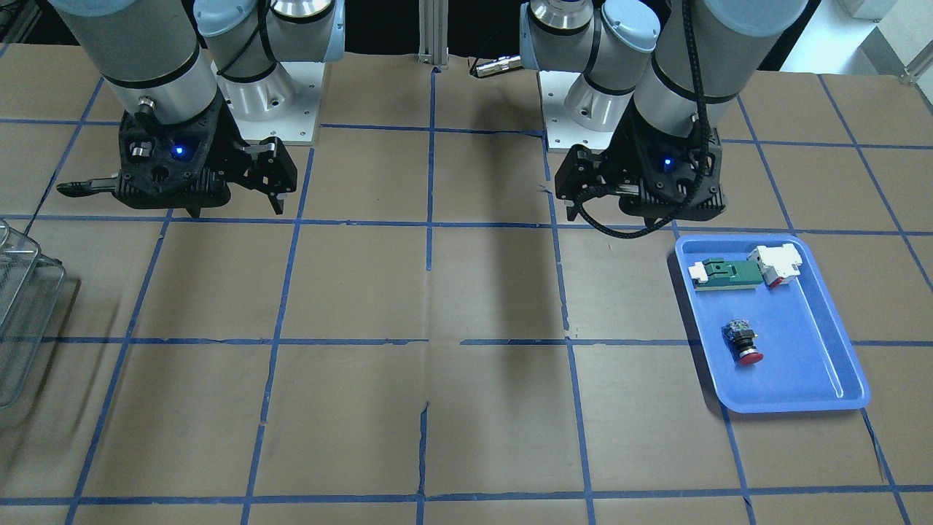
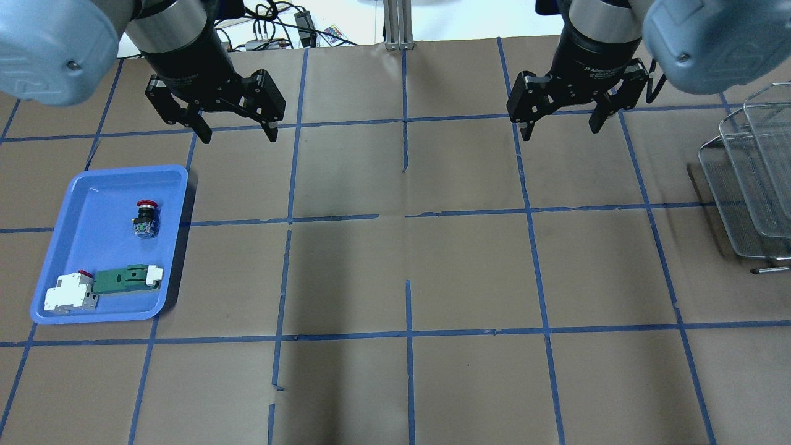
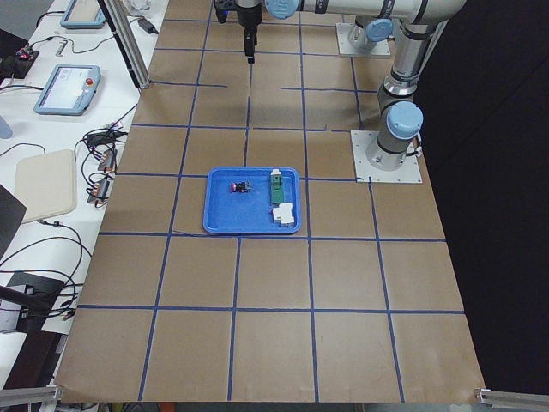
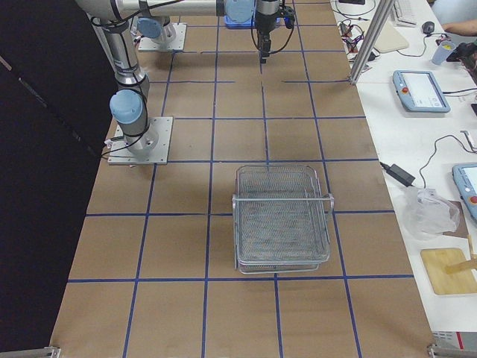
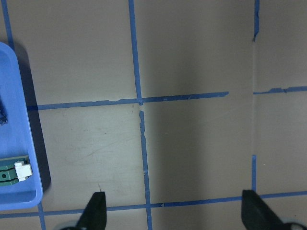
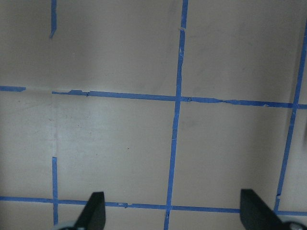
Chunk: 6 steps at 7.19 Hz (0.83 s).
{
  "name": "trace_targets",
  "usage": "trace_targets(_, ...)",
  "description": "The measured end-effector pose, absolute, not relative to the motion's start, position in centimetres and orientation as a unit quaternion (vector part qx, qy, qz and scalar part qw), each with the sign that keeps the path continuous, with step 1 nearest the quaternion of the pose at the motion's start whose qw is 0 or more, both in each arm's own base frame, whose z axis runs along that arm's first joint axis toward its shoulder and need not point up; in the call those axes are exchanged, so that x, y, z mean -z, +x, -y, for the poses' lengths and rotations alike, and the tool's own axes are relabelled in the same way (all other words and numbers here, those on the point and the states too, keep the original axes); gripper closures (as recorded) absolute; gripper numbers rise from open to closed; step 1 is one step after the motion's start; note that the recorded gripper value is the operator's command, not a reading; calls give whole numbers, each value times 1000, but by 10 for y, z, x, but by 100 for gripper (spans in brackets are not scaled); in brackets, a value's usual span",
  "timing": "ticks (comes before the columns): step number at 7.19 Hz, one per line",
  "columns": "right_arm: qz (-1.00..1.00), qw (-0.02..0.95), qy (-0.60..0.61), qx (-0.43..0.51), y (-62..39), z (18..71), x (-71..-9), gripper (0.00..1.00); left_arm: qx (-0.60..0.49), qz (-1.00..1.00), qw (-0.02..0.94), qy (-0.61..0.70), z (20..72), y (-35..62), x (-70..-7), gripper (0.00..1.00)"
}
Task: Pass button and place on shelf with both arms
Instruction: 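Move the left gripper down toward the red push button in the blue tray, then close the left gripper on the black base of the red push button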
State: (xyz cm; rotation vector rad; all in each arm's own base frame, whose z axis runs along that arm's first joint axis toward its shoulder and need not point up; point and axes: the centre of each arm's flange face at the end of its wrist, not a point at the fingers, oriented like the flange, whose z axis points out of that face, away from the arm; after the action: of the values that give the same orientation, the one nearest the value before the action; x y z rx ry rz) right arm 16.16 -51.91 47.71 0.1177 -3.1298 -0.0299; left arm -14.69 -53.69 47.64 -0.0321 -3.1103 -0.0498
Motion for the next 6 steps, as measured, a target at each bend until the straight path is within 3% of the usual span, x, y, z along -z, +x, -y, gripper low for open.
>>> trace_targets(3, 999, 5, 42, 13, 161, 519, -476, 0, 23, 999, 15, 36, 564, -38, -408, 0)
trace_targets(6, 999, 5, 44, 17, 160, 518, -475, 0, 8, 1000, 20, -3, 554, 79, -319, 0)
